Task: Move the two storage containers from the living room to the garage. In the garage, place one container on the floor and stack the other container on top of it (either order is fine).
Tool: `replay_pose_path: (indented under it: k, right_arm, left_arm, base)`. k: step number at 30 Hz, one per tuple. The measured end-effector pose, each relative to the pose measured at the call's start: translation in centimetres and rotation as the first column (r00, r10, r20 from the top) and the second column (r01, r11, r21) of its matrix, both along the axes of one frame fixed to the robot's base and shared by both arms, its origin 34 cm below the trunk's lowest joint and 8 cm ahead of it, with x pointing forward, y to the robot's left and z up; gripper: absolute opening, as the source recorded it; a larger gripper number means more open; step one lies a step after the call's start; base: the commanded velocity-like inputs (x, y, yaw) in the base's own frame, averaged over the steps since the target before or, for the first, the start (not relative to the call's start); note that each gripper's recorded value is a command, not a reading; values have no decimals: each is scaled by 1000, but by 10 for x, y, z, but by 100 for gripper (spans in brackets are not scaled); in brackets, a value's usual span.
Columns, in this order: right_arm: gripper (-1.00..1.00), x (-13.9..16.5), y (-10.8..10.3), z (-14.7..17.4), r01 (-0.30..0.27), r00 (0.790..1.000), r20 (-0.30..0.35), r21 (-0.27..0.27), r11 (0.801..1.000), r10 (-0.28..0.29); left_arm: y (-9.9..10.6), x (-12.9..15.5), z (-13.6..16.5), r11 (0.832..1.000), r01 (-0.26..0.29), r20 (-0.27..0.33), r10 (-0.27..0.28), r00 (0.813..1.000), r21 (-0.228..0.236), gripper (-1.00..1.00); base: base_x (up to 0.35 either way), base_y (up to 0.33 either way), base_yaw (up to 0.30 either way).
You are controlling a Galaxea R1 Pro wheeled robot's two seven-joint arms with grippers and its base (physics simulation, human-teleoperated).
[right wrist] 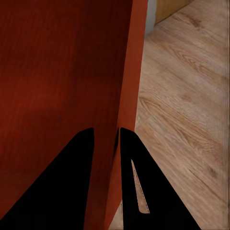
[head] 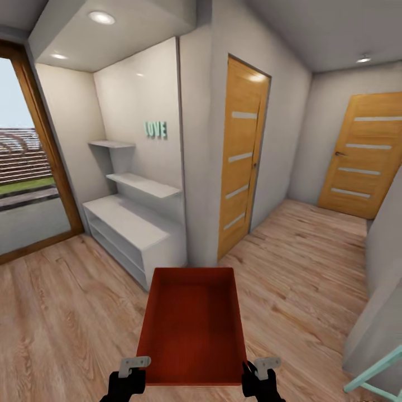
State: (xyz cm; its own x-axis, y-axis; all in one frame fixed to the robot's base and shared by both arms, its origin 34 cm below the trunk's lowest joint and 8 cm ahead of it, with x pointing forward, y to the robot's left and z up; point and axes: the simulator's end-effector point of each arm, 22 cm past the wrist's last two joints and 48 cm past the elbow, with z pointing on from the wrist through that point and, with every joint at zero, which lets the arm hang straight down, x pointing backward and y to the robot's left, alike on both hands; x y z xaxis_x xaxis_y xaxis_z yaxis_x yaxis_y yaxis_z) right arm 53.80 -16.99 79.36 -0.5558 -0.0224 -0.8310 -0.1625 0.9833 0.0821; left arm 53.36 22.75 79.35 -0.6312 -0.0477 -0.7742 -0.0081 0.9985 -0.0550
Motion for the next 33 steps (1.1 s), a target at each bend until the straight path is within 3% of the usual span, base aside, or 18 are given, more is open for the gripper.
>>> replay_pose_path:
  k: [7, 22, 33]
  right_arm:
    - [-100, 0, 0, 0, 0, 1000, 0, 0, 1000, 0]
    - [-100, 0, 0, 0, 0, 1000, 0, 1, 1000, 0]
    - [-100, 0, 0, 0, 0, 1000, 0, 0, 1000, 0]
  left_arm:
    - [0, 0, 0, 1000, 0, 0, 0, 1000, 0, -100]
    - [0, 0, 0, 1000, 0, 0, 0, 1000, 0, -100]
    - [0, 0, 0, 1000, 0, 0, 0, 1000, 0, -100]
  base:
    - [326, 77, -239]
    - [326, 49, -21]
    - [326, 0, -246]
